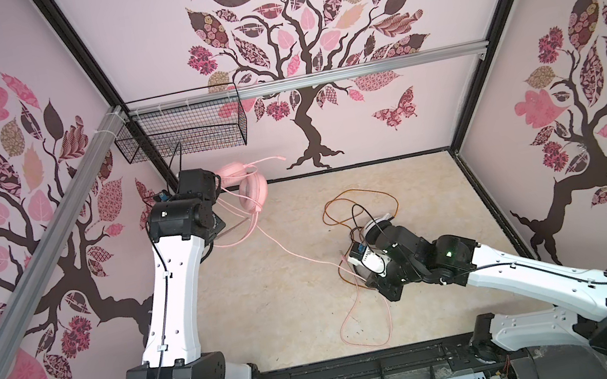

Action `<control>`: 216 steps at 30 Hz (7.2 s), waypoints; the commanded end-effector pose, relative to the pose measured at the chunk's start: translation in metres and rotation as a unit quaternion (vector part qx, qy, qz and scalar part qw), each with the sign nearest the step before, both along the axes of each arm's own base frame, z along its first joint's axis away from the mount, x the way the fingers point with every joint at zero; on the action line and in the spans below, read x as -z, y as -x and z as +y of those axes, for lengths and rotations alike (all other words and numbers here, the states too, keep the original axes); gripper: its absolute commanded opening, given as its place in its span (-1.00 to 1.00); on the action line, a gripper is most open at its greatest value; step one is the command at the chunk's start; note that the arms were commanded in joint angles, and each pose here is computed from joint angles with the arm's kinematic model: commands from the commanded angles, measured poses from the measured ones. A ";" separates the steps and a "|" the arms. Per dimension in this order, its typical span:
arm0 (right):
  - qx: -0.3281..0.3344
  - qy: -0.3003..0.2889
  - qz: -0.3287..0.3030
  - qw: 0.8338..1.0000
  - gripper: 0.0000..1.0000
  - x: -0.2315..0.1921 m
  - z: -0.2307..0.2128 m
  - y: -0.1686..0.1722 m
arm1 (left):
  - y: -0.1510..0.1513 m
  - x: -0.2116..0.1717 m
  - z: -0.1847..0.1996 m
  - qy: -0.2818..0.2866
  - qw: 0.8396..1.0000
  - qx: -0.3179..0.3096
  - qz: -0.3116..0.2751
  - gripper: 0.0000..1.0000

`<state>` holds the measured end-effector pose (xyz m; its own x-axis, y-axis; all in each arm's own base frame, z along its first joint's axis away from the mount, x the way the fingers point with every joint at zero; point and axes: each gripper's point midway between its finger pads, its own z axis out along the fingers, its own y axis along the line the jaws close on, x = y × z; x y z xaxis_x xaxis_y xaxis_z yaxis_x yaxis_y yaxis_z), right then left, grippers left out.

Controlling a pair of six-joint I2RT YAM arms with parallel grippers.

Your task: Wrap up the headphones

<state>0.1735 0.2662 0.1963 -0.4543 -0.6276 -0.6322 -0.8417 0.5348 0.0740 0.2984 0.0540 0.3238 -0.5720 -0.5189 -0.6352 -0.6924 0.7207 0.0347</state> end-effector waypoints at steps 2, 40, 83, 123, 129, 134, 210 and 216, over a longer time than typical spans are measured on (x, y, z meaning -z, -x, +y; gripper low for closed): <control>0.023 0.012 -0.064 0.998 -1.00 -0.038 -0.014 -0.015 | 0.000 -0.002 0.004 -0.016 0.999 0.000 -0.029 -1.00; 0.072 -0.076 -0.276 0.956 -1.00 -0.189 0.032 -0.113 | 0.050 0.095 -0.201 -0.105 0.845 0.507 0.138 -1.00; 0.084 -0.118 -0.023 0.989 0.44 0.020 -0.002 -0.072 | 0.017 -0.024 -0.098 0.030 0.960 0.276 -0.023 -1.00; 0.018 -0.037 0.085 0.995 -1.00 0.122 0.059 -0.025 | -0.010 -0.013 -0.092 0.101 0.967 0.232 -0.033 -1.00; 0.024 -0.035 0.069 0.997 -1.00 0.098 0.030 -0.003 | -0.013 0.007 -0.063 0.108 0.978 0.177 -0.022 -1.00; 0.000 -0.029 0.036 0.999 -1.00 0.051 0.026 0.010 | -0.009 0.035 -0.054 0.092 0.986 0.140 0.023 -1.00; 0.027 -0.073 -0.226 0.971 -0.29 -0.137 0.033 -0.087 | 0.083 0.089 -0.261 0.003 0.789 0.600 0.135 -1.00; 0.039 -0.102 -0.213 0.971 0.08 -0.142 0.023 -0.087 | 0.088 0.086 -0.254 0.005 0.793 0.595 0.133 -1.00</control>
<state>0.2667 0.2848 0.3243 -0.1638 -0.5207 -0.8379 -0.7599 0.6081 -0.2294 0.2135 -0.1957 0.2291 -0.7736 0.5208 -0.3609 0.5189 0.8476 0.1108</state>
